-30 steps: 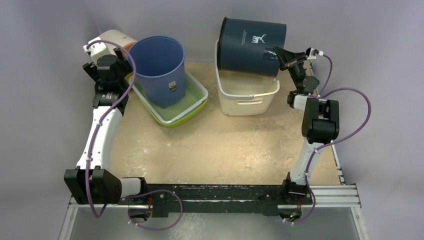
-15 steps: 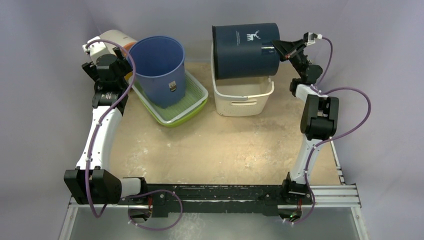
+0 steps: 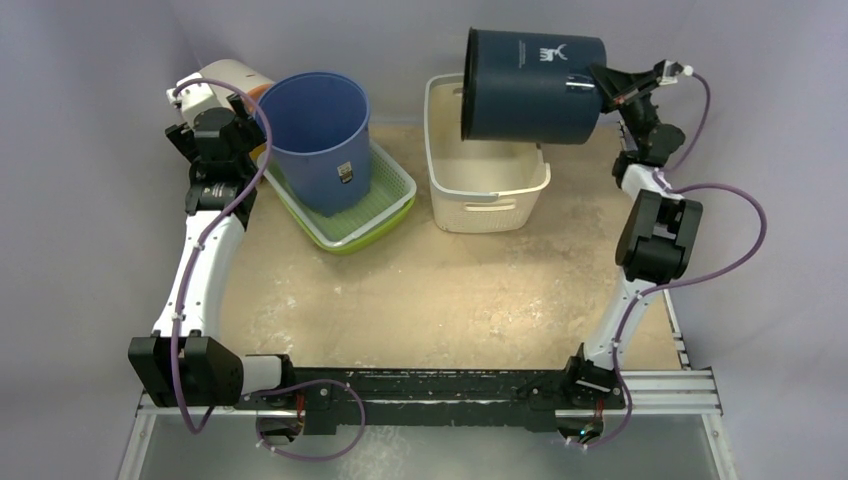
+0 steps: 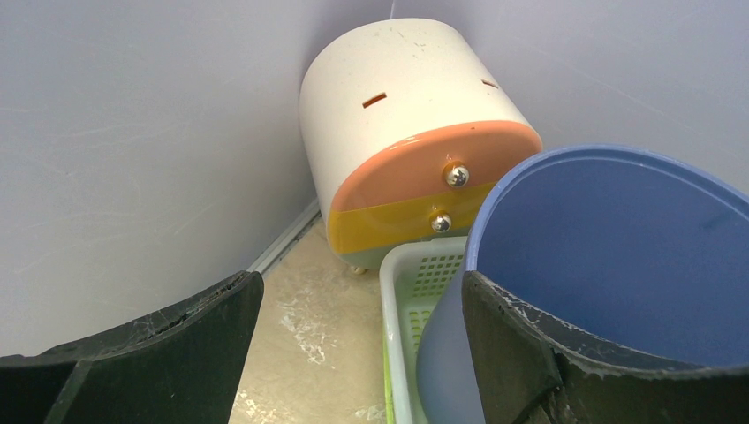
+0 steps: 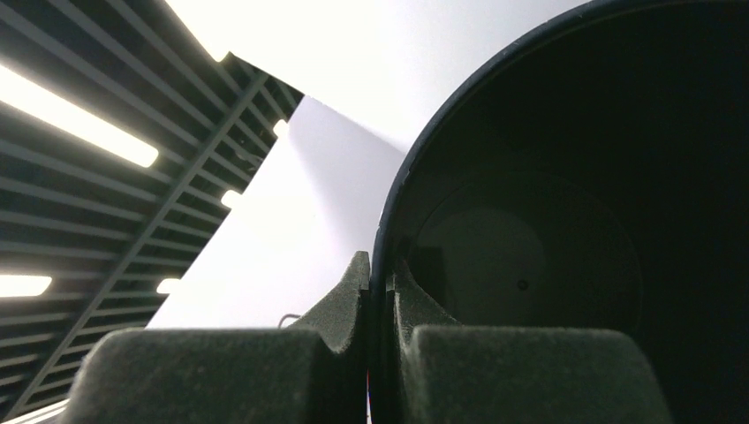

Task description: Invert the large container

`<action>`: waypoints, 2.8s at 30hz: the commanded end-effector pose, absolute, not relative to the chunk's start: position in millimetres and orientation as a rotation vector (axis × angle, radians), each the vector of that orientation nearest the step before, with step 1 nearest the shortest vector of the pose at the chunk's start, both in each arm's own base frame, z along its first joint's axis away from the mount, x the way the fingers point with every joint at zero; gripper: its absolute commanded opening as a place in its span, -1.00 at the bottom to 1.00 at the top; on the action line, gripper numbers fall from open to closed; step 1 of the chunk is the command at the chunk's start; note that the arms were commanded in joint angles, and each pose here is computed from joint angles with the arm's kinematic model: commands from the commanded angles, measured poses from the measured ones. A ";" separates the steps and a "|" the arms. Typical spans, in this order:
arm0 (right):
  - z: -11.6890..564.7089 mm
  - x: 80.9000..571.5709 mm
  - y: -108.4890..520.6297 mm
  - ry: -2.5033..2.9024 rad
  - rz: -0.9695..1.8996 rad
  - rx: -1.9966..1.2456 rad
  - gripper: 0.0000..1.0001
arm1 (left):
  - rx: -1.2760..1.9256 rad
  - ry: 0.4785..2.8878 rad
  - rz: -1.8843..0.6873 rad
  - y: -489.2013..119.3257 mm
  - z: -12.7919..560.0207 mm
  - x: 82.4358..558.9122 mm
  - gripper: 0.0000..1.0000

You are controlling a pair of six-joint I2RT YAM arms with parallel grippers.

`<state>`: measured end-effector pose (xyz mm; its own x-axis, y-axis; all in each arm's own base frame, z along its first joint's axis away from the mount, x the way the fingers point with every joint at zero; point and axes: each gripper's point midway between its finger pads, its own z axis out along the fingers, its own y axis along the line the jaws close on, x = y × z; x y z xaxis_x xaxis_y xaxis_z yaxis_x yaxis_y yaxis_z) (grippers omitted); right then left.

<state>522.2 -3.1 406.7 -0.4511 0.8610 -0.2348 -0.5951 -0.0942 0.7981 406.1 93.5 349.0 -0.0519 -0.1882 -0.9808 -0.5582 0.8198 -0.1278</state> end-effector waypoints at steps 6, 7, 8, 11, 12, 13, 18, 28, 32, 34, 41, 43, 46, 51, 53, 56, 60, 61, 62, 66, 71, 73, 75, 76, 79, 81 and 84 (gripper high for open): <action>526.4 390.3 -24.9 0.572 1.616 -0.190 -1.00 | -0.591 1.542 0.307 94.8 380.5 412.2 0.66; 522.7 392.2 -30.5 0.580 1.614 -0.170 -1.00 | -0.592 1.542 0.308 95.1 380.8 412.8 0.66; 517.9 394.6 -37.1 0.592 1.607 -0.149 -1.00 | -0.592 1.544 0.308 95.2 380.1 413.7 0.66; 504.2 400.5 -52.8 0.645 1.575 -0.111 -1.00 | -0.592 1.546 0.303 94.4 379.5 416.0 0.66; 499.4 402.4 -58.2 0.664 1.562 -0.104 -1.00 | -0.593 1.547 0.298 93.8 378.7 416.5 0.66; 495.7 404.1 -62.6 0.675 1.554 -0.093 -1.00 | -0.594 1.548 0.295 93.3 378.2 417.2 0.66; 466.8 421.4 -77.2 0.750 1.561 -0.025 -1.00 | -0.595 1.553 0.288 92.5 375.5 420.3 0.66; 372.9 460.0 -86.3 0.917 1.622 0.219 -1.00 | -0.598 1.550 0.291 93.2 378.2 421.5 0.66; 338.0 464.7 -75.9 0.996 1.640 0.289 -1.00 | -0.602 1.548 0.287 93.0 377.8 422.2 0.66; 322.8 467.3 -65.4 1.035 1.661 0.312 -1.00 | -0.604 1.544 0.281 92.6 378.6 423.0 0.66; 285.0 475.1 -13.8 1.140 1.744 0.321 -1.00 | -0.605 1.543 0.284 93.0 379.4 422.4 0.66; 273.6 477.9 -3.3 1.172 1.767 0.325 -1.00 | -0.605 1.546 0.289 93.5 377.8 421.0 0.66; 256.3 480.5 5.5 1.205 1.775 0.339 -1.00 | -0.603 1.552 0.294 93.7 374.7 419.3 0.66; 236.9 484.5 9.1 1.250 1.772 0.335 -1.00 | -0.602 1.563 0.298 93.7 369.5 417.1 0.66; 228.8 486.4 9.3 1.265 1.773 0.340 -1.00 | -0.602 1.564 0.299 93.9 369.1 416.6 0.66; 215.8 487.2 9.7 1.286 1.775 0.360 -1.00 | -0.603 1.563 0.299 94.0 369.1 416.3 0.66; 201.1 484.2 11.7 1.321 1.773 0.367 -0.44 | -0.601 1.563 0.301 94.0 369.2 415.2 0.66; 198.5 483.1 12.8 1.329 1.769 0.363 -0.38 | -0.601 1.565 0.301 94.0 368.6 414.7 0.66; 196.8 481.9 13.4 1.335 1.763 0.354 -0.30 | -0.601 1.563 0.302 94.0 369.3 413.9 0.66; 192.2 479.8 14.0 1.351 1.753 0.348 -0.18 | -0.599 1.565 0.307 94.5 369.0 413.1 0.66; 179.4 478.9 12.1 1.367 1.747 0.387 0.05 | -0.597 1.561 0.302 93.9 371.2 414.4 0.66; 173.9 477.6 10.3 1.371 1.743 0.397 0.12 | -0.597 1.559 0.300 93.8 371.9 414.9 0.66; 169.4 476.6 7.5 1.377 1.732 0.404 0.29 | -0.595 1.560 0.299 93.5 371.8 415.4 0.66; 167.8 476.1 5.1 1.380 1.726 0.405 0.74 | -0.595 1.559 0.298 93.3 372.5 415.6 0.66; 167.7 474.6 -1.4 1.379 1.706 0.402 1.00 | -0.594 1.560 0.297 93.1 372.7 416.3 0.66; 169.4 473.7 -5.3 1.378 1.697 0.398 1.00 | -0.596 1.559 0.296 93.2 372.9 416.4 0.66; 172.1 471.1 -9.2 1.383 1.684 0.386 1.00 | -0.601 1.557 0.290 92.8 372.5 417.1 0.66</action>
<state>502.4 -16.7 109.7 -0.5771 0.8056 0.1343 -0.0067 -0.1691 0.9856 419.1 91.3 345.4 -0.0665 -0.1941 -0.9787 -0.5457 0.8283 -0.1272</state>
